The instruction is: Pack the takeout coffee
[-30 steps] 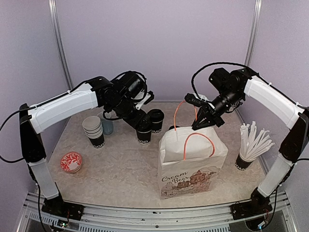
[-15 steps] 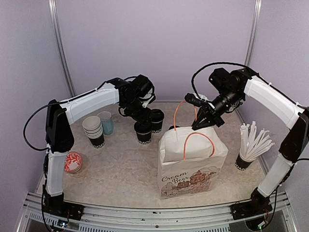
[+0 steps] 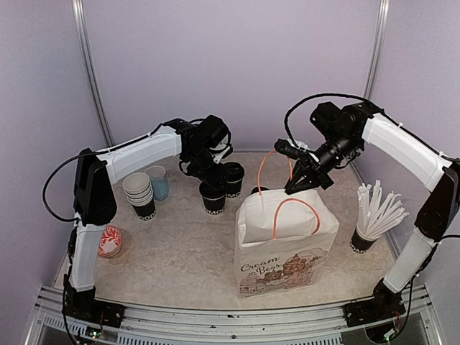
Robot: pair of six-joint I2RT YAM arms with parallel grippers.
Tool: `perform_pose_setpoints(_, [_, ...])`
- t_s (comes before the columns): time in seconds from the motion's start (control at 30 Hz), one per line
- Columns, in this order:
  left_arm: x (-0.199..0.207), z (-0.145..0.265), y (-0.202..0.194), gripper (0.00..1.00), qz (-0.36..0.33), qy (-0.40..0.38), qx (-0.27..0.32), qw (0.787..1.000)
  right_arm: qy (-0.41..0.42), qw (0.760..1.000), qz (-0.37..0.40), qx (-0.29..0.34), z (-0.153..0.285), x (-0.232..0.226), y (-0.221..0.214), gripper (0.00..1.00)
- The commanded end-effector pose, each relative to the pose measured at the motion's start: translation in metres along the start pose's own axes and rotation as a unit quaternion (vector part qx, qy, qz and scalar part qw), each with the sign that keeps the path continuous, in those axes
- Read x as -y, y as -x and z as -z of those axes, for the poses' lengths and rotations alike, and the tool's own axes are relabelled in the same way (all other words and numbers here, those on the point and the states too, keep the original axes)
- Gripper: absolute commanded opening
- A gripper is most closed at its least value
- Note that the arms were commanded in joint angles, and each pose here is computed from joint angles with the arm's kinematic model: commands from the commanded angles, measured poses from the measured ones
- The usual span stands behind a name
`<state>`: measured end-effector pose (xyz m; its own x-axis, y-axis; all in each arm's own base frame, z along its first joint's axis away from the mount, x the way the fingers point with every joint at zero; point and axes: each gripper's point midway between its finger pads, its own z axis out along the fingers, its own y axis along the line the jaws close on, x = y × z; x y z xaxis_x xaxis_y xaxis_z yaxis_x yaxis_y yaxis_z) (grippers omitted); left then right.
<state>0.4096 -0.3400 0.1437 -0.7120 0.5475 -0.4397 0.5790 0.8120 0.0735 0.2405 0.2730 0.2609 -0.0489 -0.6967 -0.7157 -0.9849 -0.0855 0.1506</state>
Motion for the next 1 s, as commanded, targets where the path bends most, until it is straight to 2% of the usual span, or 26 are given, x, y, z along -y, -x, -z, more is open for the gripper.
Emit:
perform_pose_setpoints(0.0, [-0.004, -0.012, -0.001, 0.8, 0.005, -0.002, -0.01, 1.0, 0.026, 0.999, -0.027, -0.019, -0.013, -0.006, -0.012, 0.0])
perform_pose_setpoints(0.2, [-0.006, -0.015, -0.004, 0.8, 0.006, -0.001, -0.016, 1.0, 0.025, 0.999, -0.028, -0.02, -0.014, -0.006, -0.013, 0.0])
perform_pose_setpoints(0.43, [-0.003, -0.008, -0.011, 0.69, 0.01, -0.011, -0.022, 1.0, 0.024, 0.999, -0.029, -0.021, -0.015, -0.005, -0.015, 0.0])
perform_pose_setpoints(0.53, [-0.004, 0.003, -0.019, 0.68, 0.013, -0.003, -0.027, 1.0, 0.023, 0.999, -0.03, -0.021, -0.016, -0.004, -0.015, 0.0])
perform_pose_setpoints(0.8, [0.0, 0.037, -0.068, 0.68, 0.014, 0.01, -0.061, 0.998, 0.025, 0.999, -0.031, -0.021, -0.017, -0.003, -0.015, 0.0])
perform_pose_setpoints(0.97, [0.018, 0.054, -0.104, 0.68, 0.001, -0.002, -0.086, 0.996, 0.026, 0.999, -0.029, -0.02, -0.019, -0.003, -0.014, 0.0])
